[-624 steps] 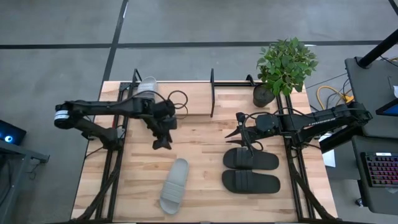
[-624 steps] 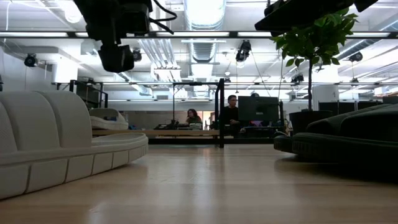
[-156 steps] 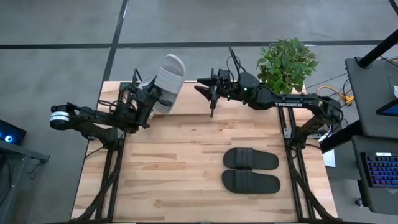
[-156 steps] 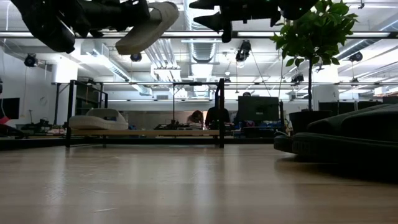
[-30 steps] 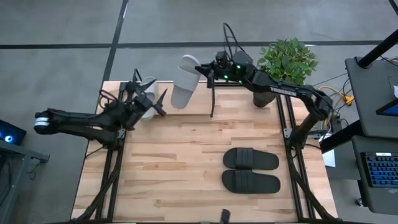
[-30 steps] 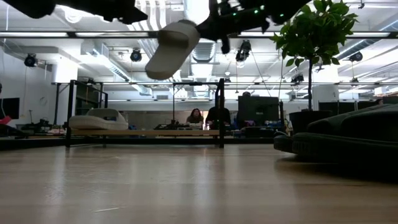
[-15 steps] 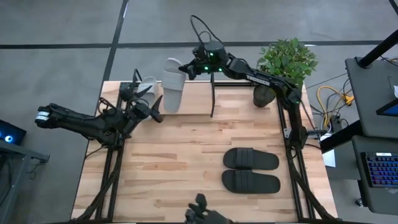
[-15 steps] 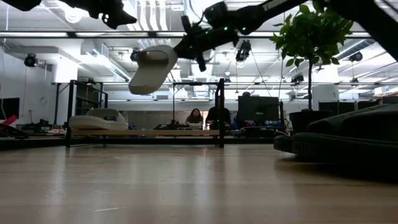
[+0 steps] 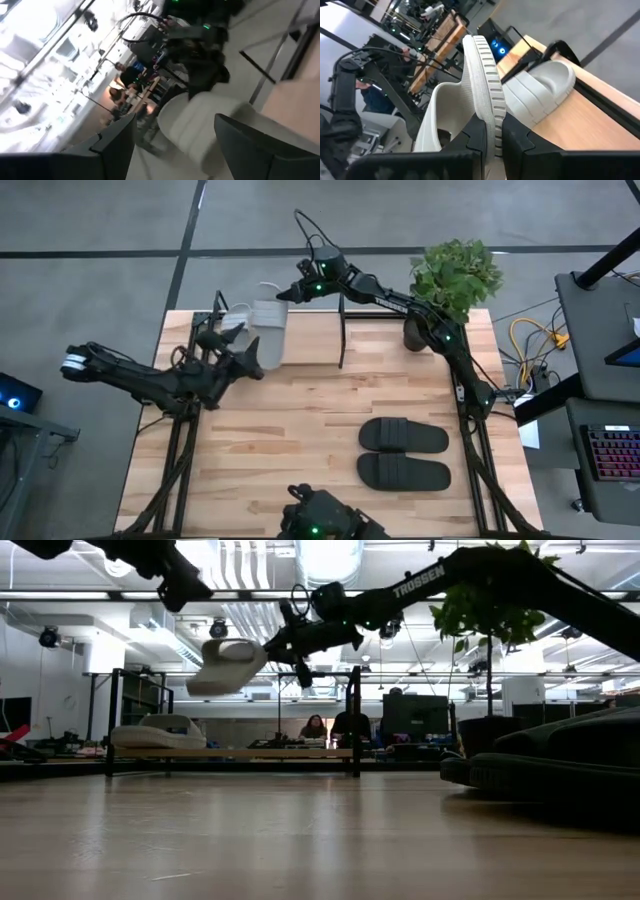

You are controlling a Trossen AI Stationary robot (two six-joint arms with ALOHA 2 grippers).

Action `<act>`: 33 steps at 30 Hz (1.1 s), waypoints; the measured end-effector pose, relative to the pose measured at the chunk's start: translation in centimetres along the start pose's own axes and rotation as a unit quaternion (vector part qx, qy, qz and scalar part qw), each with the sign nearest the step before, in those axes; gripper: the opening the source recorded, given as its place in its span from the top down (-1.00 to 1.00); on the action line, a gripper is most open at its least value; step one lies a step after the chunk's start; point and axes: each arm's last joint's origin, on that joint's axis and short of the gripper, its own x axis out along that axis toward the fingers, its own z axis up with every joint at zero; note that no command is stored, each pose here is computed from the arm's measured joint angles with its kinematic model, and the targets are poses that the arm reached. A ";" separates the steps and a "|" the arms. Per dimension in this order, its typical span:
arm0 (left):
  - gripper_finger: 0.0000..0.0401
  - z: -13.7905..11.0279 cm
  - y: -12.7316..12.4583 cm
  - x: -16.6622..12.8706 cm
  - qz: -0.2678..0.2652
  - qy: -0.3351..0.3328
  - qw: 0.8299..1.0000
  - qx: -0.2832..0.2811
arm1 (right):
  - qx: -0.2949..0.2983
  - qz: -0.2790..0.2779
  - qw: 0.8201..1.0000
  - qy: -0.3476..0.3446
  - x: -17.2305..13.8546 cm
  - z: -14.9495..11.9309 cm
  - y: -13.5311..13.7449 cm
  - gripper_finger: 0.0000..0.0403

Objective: Pick and place slides into the shelf
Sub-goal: Put the gray slides on the shelf

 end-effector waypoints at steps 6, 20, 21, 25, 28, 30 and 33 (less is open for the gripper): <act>-0.25 0.2 -1.8 0.5 -0.008 0.006 0.995 0.102 | -0.011 0.004 1.000 -0.002 -0.3 0.3 0.4 0.88; -0.25 -0.4 -1.8 2.5 0.013 0.047 0.984 0.170 | -0.017 0.030 0.999 0.009 -0.5 0.3 1.5 0.88; -0.25 -0.4 -1.8 2.6 0.011 0.043 0.984 0.171 | -0.017 0.030 0.999 0.009 -0.5 0.3 1.5 0.88; -0.25 -0.3 -2.0 2.6 0.002 0.028 0.985 0.173 | -0.017 0.030 0.999 0.009 -0.5 0.4 1.5 0.88; -0.25 -0.2 -2.2 2.6 -0.004 0.018 0.984 0.176 | -0.019 0.031 0.999 0.006 -0.6 0.5 1.5 0.88; -0.25 -0.3 -2.4 2.7 -0.007 0.019 0.985 0.172 | -0.019 0.031 0.999 0.006 -0.6 0.5 1.5 0.88; -0.25 -0.6 -3.0 2.9 -0.012 0.026 0.983 0.179 | -0.019 0.031 0.999 0.007 -0.6 0.5 1.5 0.88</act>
